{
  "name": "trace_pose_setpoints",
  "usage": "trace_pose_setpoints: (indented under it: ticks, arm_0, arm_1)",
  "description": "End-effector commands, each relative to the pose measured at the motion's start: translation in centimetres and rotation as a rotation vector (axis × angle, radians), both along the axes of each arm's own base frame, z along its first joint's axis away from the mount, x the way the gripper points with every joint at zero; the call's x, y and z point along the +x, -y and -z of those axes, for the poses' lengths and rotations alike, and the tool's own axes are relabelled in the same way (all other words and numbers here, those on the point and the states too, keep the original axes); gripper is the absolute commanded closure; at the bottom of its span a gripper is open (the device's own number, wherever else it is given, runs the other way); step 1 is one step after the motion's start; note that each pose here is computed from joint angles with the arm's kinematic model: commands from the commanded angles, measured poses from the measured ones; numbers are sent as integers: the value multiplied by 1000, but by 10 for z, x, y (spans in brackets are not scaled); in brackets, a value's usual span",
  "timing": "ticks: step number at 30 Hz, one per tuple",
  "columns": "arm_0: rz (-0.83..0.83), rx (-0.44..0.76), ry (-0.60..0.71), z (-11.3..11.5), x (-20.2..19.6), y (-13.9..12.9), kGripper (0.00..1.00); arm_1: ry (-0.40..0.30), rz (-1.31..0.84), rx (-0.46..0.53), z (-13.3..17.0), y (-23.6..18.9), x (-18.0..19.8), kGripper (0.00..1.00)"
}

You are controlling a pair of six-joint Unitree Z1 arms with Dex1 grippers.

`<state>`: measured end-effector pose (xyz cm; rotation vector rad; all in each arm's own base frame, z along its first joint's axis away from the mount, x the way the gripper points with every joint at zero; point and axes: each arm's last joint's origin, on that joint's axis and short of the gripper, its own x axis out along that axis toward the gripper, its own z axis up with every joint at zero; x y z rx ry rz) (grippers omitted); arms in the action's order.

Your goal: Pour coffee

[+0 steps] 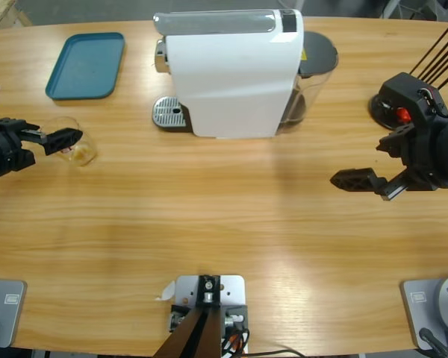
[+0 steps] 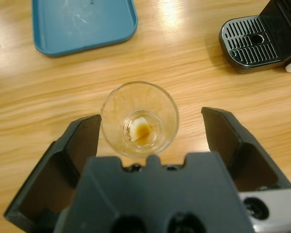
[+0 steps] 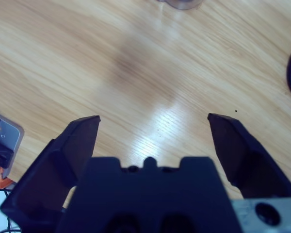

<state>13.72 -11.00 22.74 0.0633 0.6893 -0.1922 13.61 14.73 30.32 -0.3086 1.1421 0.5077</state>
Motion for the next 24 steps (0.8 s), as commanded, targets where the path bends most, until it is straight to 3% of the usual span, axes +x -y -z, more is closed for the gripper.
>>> trace_pose_setpoints:
  ticks: [1, 24]
  arm_0:
    - [-27, 48, 8, 5, 4, 3, 101]
    - [-95, 93, -47, 28, 18, 15, 101]
  arm_1:
    - [-49, 14, -15, 13, 1, 1, 0]
    - [-54, 13, -15, 13, 0, 1, 0]
